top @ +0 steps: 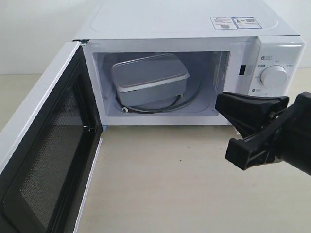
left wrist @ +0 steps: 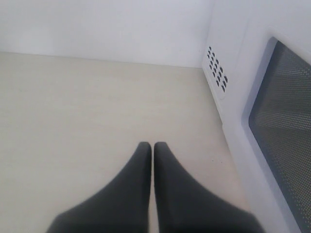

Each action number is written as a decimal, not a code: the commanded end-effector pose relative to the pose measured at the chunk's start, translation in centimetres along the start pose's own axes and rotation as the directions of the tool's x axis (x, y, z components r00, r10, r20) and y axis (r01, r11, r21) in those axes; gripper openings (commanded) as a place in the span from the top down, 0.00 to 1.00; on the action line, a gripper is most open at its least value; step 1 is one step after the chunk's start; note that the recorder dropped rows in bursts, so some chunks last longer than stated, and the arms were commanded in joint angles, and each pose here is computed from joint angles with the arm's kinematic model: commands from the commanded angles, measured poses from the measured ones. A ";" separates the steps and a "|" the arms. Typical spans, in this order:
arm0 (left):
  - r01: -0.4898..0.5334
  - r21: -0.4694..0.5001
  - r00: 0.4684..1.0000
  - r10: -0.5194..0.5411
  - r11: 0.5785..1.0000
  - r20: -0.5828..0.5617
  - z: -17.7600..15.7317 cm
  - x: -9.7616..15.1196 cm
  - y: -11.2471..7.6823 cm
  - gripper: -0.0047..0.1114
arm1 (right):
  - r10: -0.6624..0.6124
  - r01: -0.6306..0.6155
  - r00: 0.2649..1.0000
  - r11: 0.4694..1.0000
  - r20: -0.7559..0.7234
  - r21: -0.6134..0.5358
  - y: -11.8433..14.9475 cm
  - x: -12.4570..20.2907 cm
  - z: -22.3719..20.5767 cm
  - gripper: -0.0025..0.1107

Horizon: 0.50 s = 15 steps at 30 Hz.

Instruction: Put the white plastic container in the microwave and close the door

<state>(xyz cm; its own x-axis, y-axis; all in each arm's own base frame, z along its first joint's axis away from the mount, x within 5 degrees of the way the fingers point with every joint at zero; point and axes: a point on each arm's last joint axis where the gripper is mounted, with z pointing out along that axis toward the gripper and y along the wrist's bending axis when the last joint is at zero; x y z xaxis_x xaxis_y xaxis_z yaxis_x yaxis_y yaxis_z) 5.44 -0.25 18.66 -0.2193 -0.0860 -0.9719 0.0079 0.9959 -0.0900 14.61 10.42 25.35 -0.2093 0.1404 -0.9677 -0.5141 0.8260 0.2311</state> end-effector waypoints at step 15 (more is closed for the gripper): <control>0.008 -0.002 1.000 -0.008 1.000 0.012 0.0 0.0 0.0 0.92 | 0.027 -0.036 0.999 0.926 0.029 0.375 -4.5 -1.7 -8.0 0.98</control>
<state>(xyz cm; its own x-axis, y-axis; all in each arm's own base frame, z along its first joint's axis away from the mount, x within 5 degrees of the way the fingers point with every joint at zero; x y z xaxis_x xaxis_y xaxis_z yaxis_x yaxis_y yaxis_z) 5.44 -0.25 18.66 -0.2193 -0.0860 -0.9719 0.0079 0.9959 -0.0900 11.44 2.86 27.14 -0.2070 0.2167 -0.9540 -0.1955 0.9463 0.2574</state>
